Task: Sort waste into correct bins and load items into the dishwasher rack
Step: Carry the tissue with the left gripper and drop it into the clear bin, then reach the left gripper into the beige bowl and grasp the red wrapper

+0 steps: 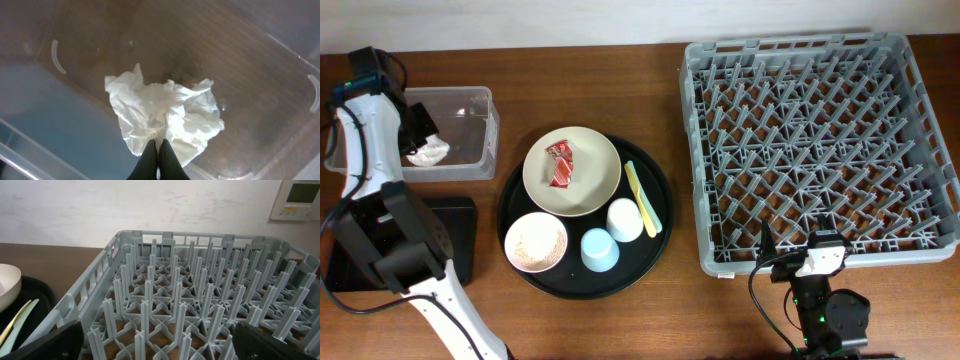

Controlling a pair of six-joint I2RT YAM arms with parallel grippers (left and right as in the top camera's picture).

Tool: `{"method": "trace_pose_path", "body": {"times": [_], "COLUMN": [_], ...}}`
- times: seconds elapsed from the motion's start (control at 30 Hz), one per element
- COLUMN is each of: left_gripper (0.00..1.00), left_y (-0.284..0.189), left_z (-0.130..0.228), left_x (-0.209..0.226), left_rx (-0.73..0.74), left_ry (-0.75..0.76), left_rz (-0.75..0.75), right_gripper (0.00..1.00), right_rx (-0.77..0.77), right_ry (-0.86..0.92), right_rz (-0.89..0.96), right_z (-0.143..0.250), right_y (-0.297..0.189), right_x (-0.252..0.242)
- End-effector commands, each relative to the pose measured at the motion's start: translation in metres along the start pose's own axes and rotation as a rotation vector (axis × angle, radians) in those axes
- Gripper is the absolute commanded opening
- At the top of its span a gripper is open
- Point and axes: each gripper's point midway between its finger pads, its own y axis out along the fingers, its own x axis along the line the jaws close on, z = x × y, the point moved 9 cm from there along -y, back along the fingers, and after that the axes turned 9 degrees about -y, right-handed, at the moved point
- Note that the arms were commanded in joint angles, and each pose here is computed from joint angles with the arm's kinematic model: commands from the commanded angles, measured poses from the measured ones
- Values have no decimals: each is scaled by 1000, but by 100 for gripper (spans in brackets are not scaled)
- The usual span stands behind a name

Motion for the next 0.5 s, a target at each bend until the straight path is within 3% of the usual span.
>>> {"method": "trace_pose_path", "body": {"times": [0.0,0.03,0.07,0.1,0.23,0.3,0.4,0.47], "left_gripper": [59,71,95,99,99,99,99,99], "left_y": [9,9,6,3,-40,-86,-135,-150], "left_z": [-7,-10,-15,-19,-34,-38,-27,-8], "left_x": [14,18,22,24,25,16,-6,-27], "left_rx": [-15,-26,-42,-53,-124,-176,-195,-160], "left_ry": [-45,-56,-65,-67,-78,-66,31,109], "left_rz": [-20,-19,-17,-14,14,108,301,348], "right_gripper": [98,98,98,98,98,98,98,98], "right_rx": [3,3,3,3,3,3,3,3], "right_ry": [4,4,4,4,4,4,4,4], "right_rz": [-7,-7,-7,-7,-7,-7,-7,-7], "right_z": [2,2,2,2,2,2,2,2], "right_y": [0,0,0,0,0,0,0,0], "right_x": [1,1,1,1,1,1,1,1]}}
